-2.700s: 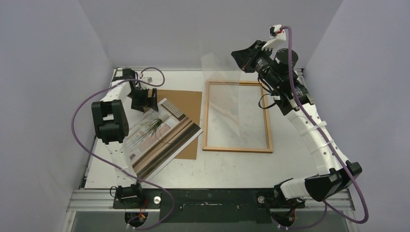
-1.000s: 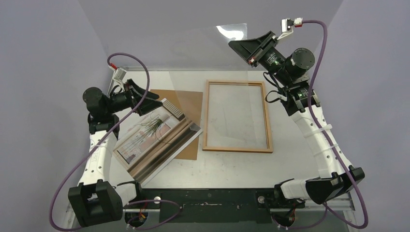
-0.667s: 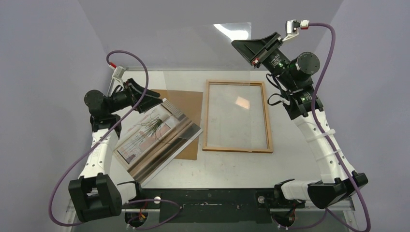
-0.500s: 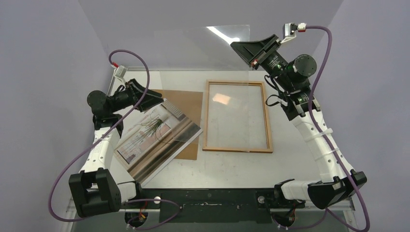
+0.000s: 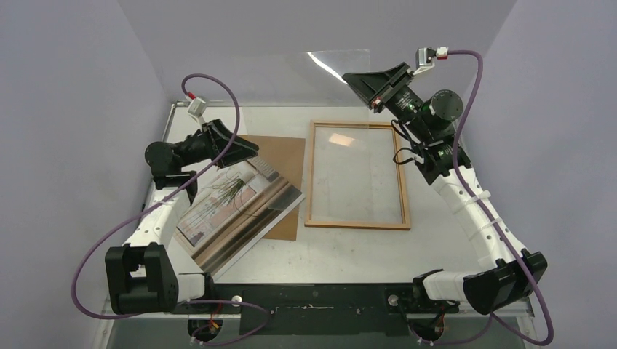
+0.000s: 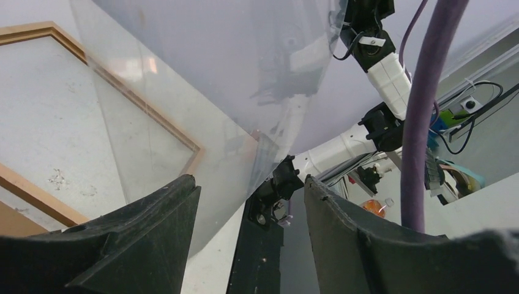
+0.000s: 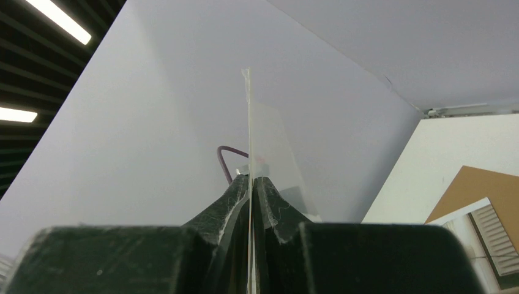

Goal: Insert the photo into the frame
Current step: Pick up the photo frame item at the center of the board.

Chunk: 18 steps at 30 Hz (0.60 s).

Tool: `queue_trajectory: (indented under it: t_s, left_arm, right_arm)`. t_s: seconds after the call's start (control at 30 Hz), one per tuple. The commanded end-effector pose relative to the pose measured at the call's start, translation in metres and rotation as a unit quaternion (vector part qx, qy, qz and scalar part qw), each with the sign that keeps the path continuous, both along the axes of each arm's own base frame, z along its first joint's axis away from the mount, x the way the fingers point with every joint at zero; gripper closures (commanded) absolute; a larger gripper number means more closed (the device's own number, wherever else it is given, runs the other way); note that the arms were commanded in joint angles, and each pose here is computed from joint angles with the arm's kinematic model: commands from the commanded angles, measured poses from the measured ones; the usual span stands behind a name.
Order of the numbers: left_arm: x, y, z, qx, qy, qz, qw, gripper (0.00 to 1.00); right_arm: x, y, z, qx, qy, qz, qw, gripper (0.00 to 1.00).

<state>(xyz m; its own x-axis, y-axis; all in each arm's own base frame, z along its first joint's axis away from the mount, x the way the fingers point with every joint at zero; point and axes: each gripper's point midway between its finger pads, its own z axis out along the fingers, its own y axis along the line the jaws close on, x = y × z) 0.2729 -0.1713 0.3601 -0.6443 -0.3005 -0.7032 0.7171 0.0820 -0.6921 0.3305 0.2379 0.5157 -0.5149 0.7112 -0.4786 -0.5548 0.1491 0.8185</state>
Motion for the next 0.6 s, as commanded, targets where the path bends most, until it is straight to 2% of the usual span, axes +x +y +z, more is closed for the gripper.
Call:
queue_trajectory:
  t_s: [0.0,0.2,0.37,0.47,0.57]
  left_arm:
    - [-0.004,-0.002,0.007,-0.003,-0.036,0.000,0.999,0.39]
    - [0.001,0.007,-0.002,0.021,-0.042,0.008,0.999,0.29]
    - [0.022,0.031,-0.009,0.052,-0.053,0.070,0.995,0.04]
    - [0.037,0.039,-0.025,0.083,-0.039,0.107,0.990,0.04]
    - [0.031,0.030,-0.026,0.081,-0.046,0.086,0.992,0.04]
  right_arm:
    - [-0.017,-0.007,0.027,0.035,-0.042,0.000,0.999,0.95]
    - [-0.019,-0.008,0.031,0.030,-0.045,-0.002,0.999,0.95]
    - [-0.023,-0.009,0.043,0.036,-0.051,0.001,0.998,0.95]
    - [-0.026,-0.009,0.049,0.044,-0.054,0.006,0.998,0.95]
    - [-0.025,-0.008,0.049,0.046,-0.053,0.007,0.998,0.95]
